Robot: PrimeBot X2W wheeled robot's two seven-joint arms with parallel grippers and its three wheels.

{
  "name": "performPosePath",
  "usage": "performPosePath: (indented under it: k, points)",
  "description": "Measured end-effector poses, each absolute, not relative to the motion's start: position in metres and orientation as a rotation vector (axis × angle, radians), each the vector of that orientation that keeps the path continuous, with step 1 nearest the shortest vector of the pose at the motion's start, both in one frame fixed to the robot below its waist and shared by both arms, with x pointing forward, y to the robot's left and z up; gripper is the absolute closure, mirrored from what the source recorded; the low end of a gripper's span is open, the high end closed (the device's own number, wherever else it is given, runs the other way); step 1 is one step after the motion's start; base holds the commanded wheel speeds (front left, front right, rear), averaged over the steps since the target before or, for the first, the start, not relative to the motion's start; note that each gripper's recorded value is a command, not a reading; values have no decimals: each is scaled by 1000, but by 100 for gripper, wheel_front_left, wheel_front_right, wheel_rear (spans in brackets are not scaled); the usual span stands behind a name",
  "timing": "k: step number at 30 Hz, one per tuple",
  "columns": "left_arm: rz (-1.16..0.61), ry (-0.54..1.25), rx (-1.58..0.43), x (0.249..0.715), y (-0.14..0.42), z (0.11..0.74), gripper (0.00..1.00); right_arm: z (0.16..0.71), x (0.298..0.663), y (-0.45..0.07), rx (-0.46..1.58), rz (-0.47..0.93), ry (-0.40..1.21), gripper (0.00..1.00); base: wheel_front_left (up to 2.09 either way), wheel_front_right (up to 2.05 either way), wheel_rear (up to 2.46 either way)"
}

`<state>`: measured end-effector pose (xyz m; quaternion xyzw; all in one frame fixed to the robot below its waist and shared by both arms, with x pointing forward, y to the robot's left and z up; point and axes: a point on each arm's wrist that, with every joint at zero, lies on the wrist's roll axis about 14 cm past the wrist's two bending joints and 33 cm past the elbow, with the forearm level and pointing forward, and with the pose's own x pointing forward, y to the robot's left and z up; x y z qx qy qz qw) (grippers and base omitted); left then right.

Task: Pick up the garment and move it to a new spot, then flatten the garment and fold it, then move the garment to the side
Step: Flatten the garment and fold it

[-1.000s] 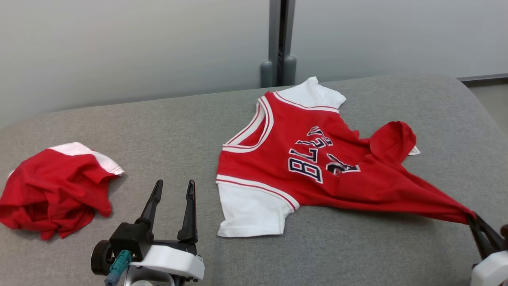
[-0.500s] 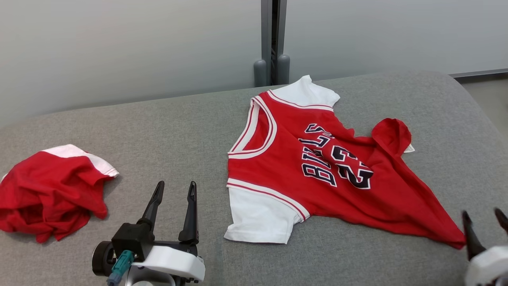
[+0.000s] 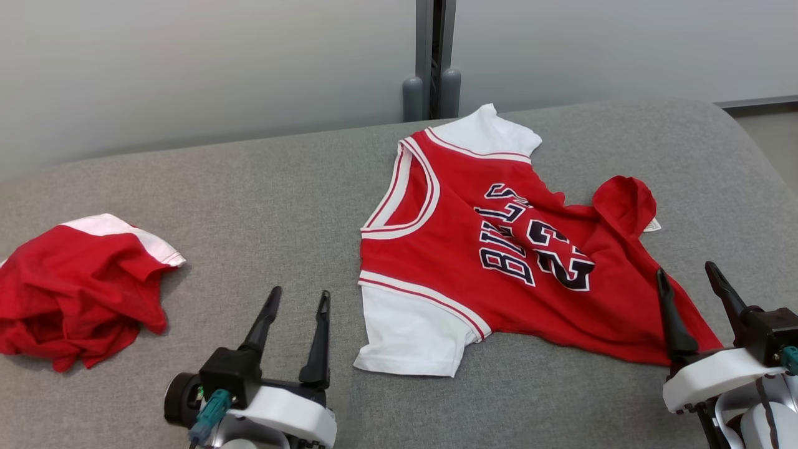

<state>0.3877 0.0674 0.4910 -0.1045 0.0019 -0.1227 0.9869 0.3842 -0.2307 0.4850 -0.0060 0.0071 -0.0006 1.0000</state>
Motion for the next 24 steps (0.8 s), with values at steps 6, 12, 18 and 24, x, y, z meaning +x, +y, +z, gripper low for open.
performPosePath:
  k: [6, 12, 18, 24]
  points:
    - [-309, 56, -181, 395, 50, 474, 0, 483, 387, -231, -12, -2, 18, 0, 0, 0, 0]
    - [-394, 116, -123, 417, 25, 454, 0, 479, 390, -231, -12, -8, 26, 0, 0, 0, 0]
    - [-451, 227, -93, 446, 5, 421, 0, 473, 390, -244, -7, -50, 45, 0, 0, 0, 0]
    - [-484, 304, -71, 474, -10, 402, 0, 460, 388, -242, 56, -65, 76, 0, 0, 0, 0]
